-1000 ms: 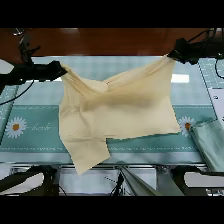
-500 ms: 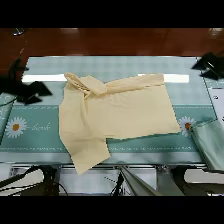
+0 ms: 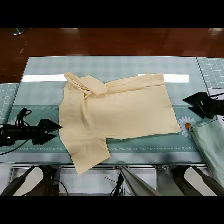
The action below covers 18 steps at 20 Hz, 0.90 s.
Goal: Fold the shirts.
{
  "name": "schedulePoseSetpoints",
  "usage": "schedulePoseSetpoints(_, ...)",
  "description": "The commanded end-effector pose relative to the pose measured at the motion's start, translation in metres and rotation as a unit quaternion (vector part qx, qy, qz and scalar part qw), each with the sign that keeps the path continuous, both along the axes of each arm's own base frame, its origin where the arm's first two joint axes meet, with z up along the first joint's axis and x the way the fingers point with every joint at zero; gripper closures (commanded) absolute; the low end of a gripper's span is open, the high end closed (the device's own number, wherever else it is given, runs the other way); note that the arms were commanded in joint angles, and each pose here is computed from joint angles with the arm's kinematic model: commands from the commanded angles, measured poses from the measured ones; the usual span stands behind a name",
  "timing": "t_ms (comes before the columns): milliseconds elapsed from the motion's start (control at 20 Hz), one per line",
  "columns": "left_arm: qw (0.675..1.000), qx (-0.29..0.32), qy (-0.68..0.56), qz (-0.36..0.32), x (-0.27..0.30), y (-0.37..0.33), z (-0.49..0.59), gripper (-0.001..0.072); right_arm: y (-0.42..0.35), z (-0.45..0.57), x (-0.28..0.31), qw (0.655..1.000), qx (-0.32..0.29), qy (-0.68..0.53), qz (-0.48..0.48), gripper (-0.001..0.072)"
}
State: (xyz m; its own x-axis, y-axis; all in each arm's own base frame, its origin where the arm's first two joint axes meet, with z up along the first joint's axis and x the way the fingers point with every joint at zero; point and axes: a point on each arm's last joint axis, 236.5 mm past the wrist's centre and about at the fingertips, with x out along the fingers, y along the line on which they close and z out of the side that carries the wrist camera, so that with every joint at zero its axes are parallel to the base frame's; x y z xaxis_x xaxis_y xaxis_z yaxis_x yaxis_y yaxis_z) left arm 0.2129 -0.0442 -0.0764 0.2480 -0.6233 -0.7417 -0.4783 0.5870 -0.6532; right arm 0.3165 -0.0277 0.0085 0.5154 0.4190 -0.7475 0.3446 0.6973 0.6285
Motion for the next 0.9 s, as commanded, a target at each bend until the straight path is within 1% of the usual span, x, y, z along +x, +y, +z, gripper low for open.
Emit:
schedulePoseSetpoints(0,0.999,-0.028,-0.024,0.022,0.005,-0.013,0.002,0.0006,0.019,-0.011,-0.013,1.000,0.021,-0.004,-0.001,0.0099)
schedulePoseSetpoints(150,1.000,0.007,0.019,0.004,-0.015,-0.003,-0.015,0.0006,0.020,-0.011,-0.014,1.000,0.023,-0.002,0.001,0.0099)
schedulePoseSetpoints(350,1.000,0.005,0.019,-0.008,-0.014,-0.011,-0.016,0.0006,0.021,-0.011,-0.014,1.000,0.024,-0.001,0.002,0.0099)
schedulePoseSetpoints(500,0.999,0.000,0.006,-0.044,-0.007,-0.036,-0.019,0.0006,0.020,-0.011,-0.013,1.000,0.023,-0.002,0.000,0.0099)
schedulePoseSetpoints(650,0.995,0.010,0.009,-0.098,-0.011,-0.062,-0.030,0.0016,-0.012,-0.008,-0.004,0.998,0.002,-0.015,-0.057,0.0099)
schedulePoseSetpoints(700,0.994,0.013,0.010,-0.111,-0.013,-0.066,-0.033,0.0288,-0.027,-0.006,-0.006,0.997,-0.001,-0.014,-0.075,0.0099)
schedulePoseSetpoints(750,0.993,0.013,0.008,-0.114,-0.014,-0.067,-0.033,0.0666,-0.043,-0.010,-0.017,0.996,-0.011,0.001,-0.089,0.0099)
schedulePoseSetpoints(850,0.994,0.015,0.000,-0.110,-0.009,-0.063,-0.031,0.0679,-0.063,-0.037,-0.058,0.990,-0.035,0.085,-0.105,0.0099)
